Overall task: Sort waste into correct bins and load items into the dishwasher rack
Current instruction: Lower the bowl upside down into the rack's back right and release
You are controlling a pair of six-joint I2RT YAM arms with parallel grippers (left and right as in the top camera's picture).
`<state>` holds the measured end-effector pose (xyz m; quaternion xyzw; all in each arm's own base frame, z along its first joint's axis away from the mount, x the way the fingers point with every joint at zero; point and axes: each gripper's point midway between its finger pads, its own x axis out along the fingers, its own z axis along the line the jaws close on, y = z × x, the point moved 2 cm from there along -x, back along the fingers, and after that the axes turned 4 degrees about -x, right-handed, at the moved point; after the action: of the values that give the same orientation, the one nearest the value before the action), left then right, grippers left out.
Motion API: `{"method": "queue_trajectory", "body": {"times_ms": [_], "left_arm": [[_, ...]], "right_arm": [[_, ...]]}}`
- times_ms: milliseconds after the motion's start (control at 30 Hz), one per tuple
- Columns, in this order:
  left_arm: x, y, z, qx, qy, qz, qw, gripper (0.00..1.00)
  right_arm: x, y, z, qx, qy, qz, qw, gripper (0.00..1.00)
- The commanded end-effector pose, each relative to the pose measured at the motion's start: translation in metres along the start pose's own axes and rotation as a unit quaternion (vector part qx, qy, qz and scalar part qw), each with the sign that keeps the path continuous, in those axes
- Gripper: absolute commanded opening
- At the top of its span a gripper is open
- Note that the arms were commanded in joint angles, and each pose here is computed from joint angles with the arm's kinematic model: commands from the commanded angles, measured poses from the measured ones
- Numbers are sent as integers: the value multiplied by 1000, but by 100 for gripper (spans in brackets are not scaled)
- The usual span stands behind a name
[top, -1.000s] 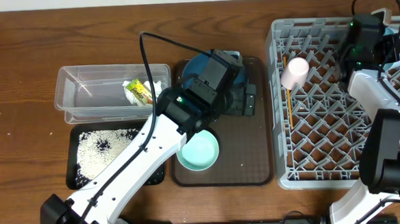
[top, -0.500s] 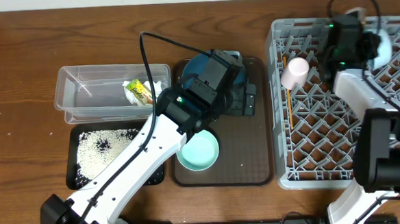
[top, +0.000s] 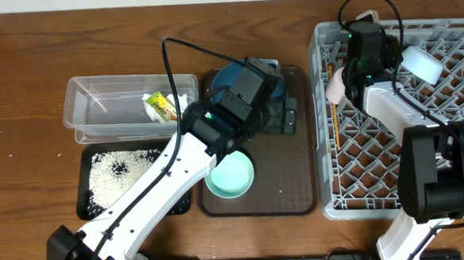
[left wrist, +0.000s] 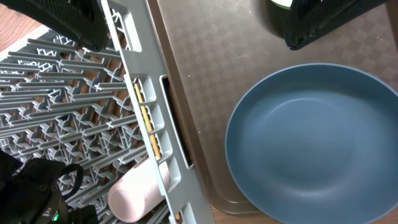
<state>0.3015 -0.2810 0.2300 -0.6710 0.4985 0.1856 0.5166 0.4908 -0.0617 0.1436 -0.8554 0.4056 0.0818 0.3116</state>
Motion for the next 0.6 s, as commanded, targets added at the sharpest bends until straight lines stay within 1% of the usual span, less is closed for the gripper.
{"method": "queue_trajectory", "body": {"times_ms": [0, 100, 200, 233, 267, 300, 433, 567], "left_arm": [[-5, -4, -2, 4, 2, -7, 1000, 93], [-5, -4, -2, 4, 2, -7, 1000, 93], [-5, -4, -2, 4, 2, -7, 1000, 93], [-5, -4, -2, 4, 2, -7, 1000, 93], [-5, -4, -2, 4, 2, -7, 1000, 94], [-5, -4, -2, 4, 2, -7, 1000, 94], [-5, -4, -2, 4, 2, -8, 1000, 93], [-5, -4, -2, 4, 2, -7, 1000, 93]], "right_arm": [[-7, -1, -5, 46, -2, -3, 999, 21], [-16, -9, -18, 78, -8, -18, 997, 22], [-30, -20, -34, 112, -23, -43, 993, 20], [-35, -24, -41, 127, -33, -54, 990, 15], [-39, -26, -47, 141, -40, -62, 987, 6], [-41, -27, -54, 163, -45, -68, 983, 1], [-40, -20, -78, 246, -80, -77, 963, 1], [-22, 0, -87, 308, -130, -63, 940, 1]]}}
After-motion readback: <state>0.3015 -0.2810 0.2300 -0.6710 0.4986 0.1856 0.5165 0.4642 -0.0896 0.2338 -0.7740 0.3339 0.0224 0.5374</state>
